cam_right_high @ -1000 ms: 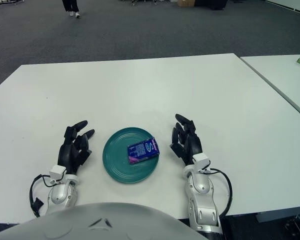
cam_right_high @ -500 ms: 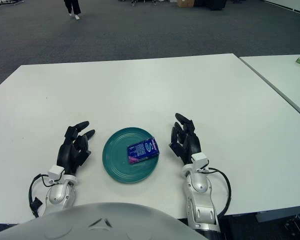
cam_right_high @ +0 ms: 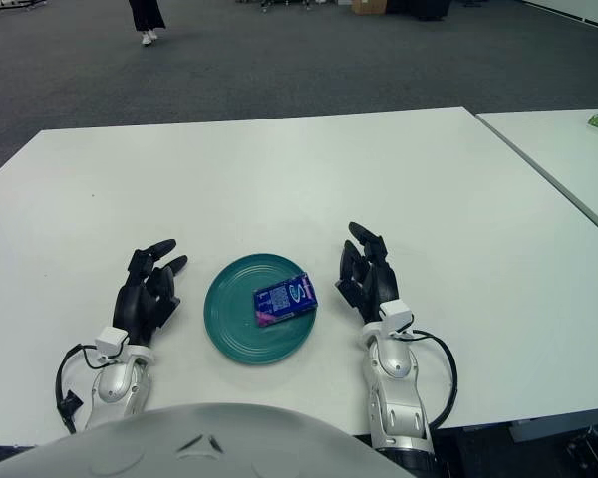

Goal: Put the gum into the plate.

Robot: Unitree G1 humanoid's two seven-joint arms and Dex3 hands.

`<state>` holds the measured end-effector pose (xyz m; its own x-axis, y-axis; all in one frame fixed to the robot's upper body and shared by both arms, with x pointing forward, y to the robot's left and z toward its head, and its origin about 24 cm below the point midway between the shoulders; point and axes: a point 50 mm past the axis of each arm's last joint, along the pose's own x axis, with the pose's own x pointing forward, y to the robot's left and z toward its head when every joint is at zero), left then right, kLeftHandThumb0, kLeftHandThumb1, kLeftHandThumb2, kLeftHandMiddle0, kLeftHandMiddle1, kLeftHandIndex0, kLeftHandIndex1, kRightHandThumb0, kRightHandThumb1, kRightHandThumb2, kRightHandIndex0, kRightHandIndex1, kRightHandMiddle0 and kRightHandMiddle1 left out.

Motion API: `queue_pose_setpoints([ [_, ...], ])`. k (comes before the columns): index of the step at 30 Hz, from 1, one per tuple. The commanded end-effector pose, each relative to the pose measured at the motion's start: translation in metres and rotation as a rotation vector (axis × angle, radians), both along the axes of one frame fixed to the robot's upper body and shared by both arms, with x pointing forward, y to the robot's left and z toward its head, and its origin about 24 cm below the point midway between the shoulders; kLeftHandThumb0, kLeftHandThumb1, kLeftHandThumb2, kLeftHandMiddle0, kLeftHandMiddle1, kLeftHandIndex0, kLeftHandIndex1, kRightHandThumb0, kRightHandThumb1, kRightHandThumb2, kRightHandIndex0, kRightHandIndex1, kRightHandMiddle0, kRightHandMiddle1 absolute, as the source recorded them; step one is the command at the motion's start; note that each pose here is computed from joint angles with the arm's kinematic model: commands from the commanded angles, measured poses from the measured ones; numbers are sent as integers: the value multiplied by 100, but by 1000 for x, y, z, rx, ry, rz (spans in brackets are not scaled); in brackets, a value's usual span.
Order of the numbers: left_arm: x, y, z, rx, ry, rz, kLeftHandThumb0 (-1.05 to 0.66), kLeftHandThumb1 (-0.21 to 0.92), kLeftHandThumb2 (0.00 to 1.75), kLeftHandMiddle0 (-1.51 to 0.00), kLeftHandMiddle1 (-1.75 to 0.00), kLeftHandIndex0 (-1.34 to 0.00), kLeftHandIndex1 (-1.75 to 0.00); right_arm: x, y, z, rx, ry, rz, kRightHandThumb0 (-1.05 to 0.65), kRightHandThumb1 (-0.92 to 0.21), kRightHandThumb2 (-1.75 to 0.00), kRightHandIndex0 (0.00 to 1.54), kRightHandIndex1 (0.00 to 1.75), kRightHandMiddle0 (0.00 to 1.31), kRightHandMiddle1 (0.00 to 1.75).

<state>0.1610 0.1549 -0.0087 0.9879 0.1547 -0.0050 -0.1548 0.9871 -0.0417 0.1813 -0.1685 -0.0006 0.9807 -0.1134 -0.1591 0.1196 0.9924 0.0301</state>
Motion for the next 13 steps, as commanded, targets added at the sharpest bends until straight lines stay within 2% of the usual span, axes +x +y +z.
queue_pose_setpoints([
  [1,-3,2,-10,1,66,-4,-71,92,76,-45,-61,-21,-103,-15,1,-26,33,152,-18,-68,-92,-76,39,1,0,72],
  [13,-3,2,-11,-5,78,-12,-70,92,74,-45,-60,-21,-102,-15,1,-27,34,154,-25,-68,-92,-75,41,1,0,77],
])
